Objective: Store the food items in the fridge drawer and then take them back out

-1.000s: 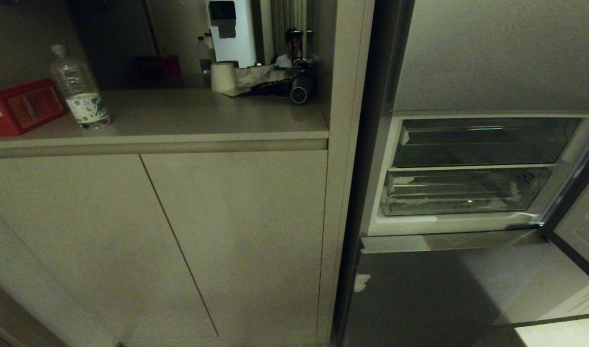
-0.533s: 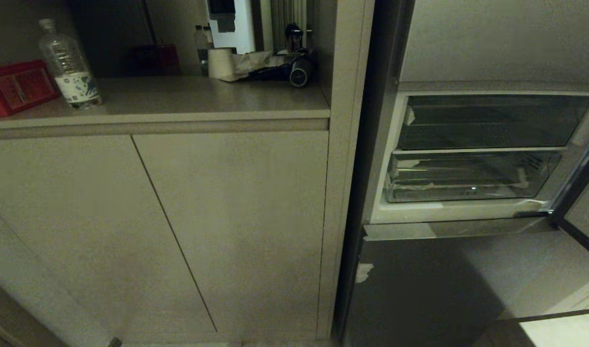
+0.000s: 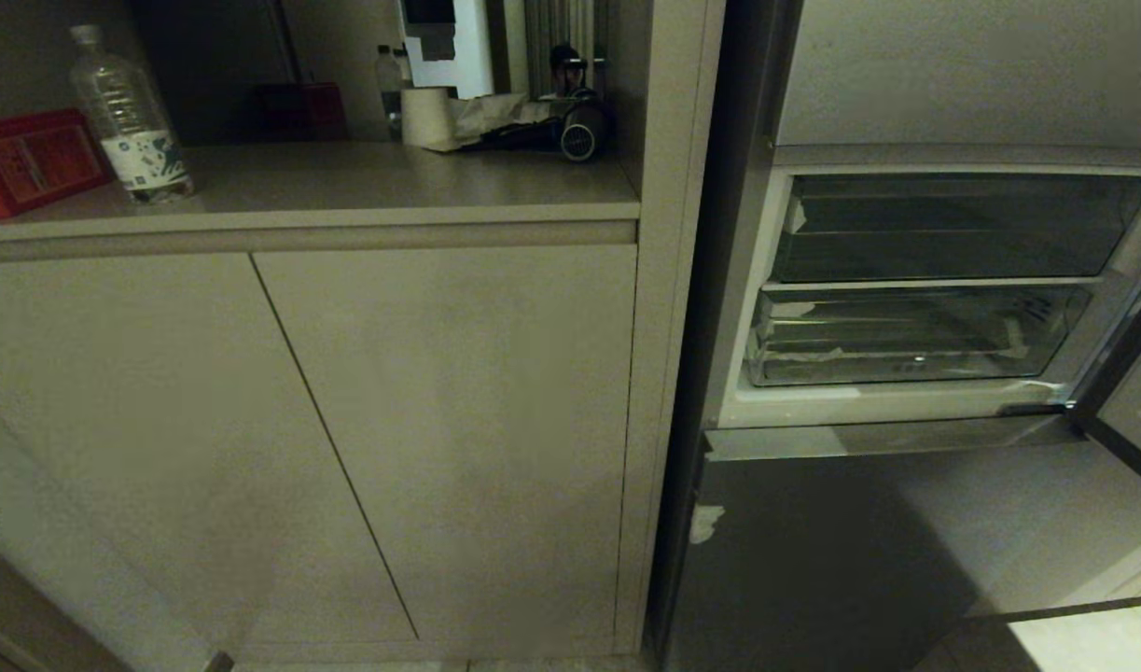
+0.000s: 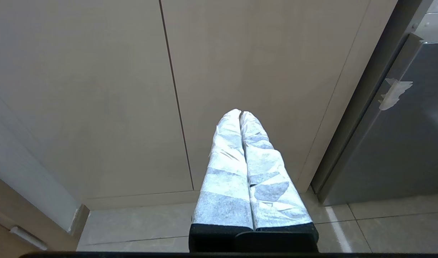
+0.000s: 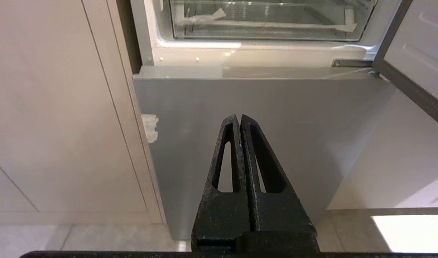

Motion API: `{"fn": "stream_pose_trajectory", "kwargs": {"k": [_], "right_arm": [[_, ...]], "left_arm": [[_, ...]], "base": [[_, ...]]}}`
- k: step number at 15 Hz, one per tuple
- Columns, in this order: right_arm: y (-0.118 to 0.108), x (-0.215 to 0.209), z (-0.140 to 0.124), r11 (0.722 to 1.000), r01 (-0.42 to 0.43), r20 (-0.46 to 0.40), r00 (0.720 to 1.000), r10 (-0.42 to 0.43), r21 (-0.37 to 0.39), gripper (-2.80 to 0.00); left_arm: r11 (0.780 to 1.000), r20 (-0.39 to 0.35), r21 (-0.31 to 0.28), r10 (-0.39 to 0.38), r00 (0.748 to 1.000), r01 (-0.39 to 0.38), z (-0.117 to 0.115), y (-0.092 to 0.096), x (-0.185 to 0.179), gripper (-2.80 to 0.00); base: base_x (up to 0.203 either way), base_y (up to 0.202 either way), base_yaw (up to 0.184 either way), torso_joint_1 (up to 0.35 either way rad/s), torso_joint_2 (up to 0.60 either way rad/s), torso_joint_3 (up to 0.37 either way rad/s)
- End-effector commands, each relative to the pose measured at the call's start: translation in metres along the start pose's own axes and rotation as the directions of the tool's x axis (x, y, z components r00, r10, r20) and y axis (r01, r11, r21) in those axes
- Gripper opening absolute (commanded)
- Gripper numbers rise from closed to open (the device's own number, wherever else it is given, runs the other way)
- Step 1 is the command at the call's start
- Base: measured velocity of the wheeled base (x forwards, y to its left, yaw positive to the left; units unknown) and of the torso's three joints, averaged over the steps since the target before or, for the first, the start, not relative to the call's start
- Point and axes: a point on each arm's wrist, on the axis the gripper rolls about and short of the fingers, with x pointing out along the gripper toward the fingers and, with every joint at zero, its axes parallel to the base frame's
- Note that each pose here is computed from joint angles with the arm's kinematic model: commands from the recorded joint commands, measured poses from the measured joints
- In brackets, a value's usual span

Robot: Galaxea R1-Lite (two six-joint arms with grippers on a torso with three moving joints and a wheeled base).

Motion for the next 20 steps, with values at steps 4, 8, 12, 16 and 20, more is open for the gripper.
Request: {"fn": "stream_pose_trajectory", "kwargs": {"k": [4,8,12,16,20], "right_arm": [[0.001,0.033,0.05,0.995,-0.067,-0.18,0.98,0.078,0.07,0.0],[0.005,0.104,0.076,0.973,-0.179,-0.322,0.921,0.218,0.147,0.0],[0.008,0.192,0.063,0.955,-0.231,-0.406,0.867,0.288,0.184,0.0],[0.012,0.262,0.035,0.948,-0.272,-0.36,0.878,0.314,0.162,0.0],[0.022,0.314,0.013,0.959,-0.272,-0.243,0.928,0.283,0.078,0.0]], "left_arm": [[1.0,-0.001,0.0,-0.001,1.0,0.001,0.0,0.0,0.0,-2.8],[1.0,-0.001,0.0,0.0,1.0,0.0,0.0,0.0,0.0,-2.8],[1.0,-0.001,0.0,0.0,1.0,0.0,0.0,0.0,0.0,-2.8],[1.0,-0.001,0.0,0.0,1.0,0.0,0.0,0.0,0.0,-2.8],[1.0,-0.001,0.0,0.0,1.0,0.0,0.0,0.0,0.0,-2.8]], "base": [[0.0,0.0,0.0,0.0,0.0,0.0],[0.0,0.0,0.0,0.0,0.0,0.0],[0.0,0.0,0.0,0.0,0.0,0.0],[0.0,0.0,0.0,0.0,0.0,0.0],[0.0,0.0,0.0,0.0,0.0,0.0]]}}
